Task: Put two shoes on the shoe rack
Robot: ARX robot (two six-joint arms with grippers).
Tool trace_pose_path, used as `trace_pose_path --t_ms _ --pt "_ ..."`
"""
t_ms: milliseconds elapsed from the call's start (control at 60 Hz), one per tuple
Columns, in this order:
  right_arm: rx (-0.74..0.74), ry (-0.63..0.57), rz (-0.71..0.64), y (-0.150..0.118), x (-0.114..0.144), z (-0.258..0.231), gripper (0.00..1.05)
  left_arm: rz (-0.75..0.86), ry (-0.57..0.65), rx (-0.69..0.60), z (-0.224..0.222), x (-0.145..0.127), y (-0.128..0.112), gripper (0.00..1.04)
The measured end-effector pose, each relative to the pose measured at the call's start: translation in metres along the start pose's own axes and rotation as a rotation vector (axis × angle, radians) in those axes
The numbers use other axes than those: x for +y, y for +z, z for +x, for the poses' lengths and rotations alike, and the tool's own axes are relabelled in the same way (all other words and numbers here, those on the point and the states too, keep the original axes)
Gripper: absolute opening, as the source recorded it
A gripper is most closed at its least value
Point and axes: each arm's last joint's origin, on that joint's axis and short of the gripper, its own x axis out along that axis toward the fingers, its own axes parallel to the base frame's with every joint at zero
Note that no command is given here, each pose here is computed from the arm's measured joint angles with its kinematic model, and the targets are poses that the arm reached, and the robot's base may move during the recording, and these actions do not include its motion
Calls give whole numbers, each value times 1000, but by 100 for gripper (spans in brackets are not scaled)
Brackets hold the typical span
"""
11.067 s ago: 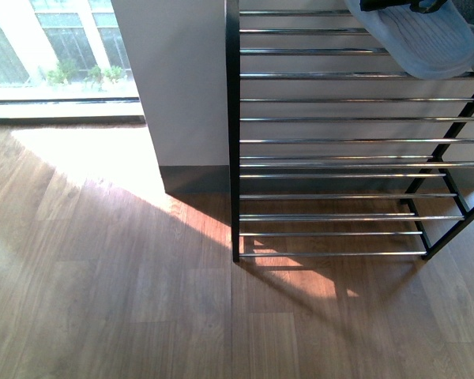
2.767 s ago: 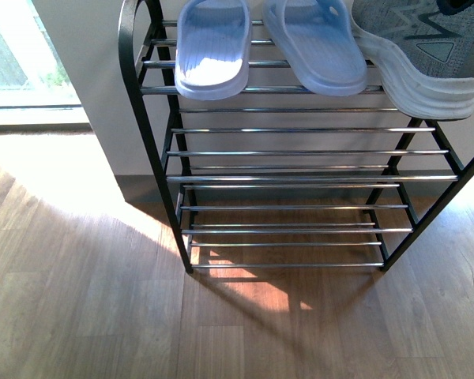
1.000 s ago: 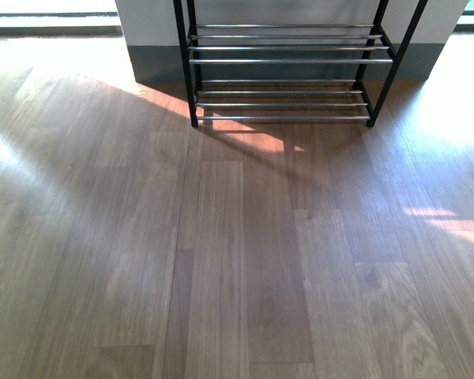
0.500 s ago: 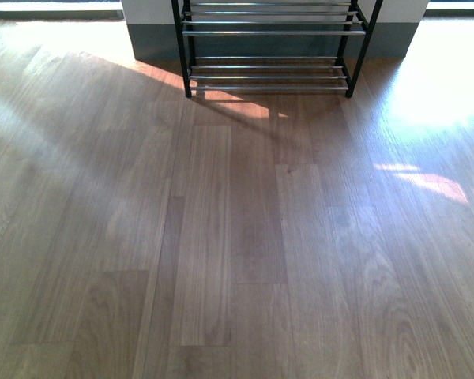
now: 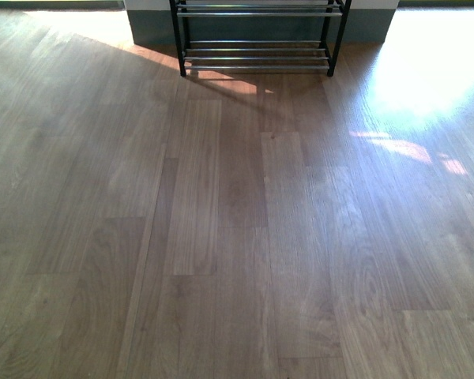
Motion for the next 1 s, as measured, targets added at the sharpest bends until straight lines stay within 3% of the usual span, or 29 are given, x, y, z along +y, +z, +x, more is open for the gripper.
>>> trace_pose_path --t_ms 1000 --pt "-2 0 0 0 0 0 96 0 0 0 0 0 0 95"
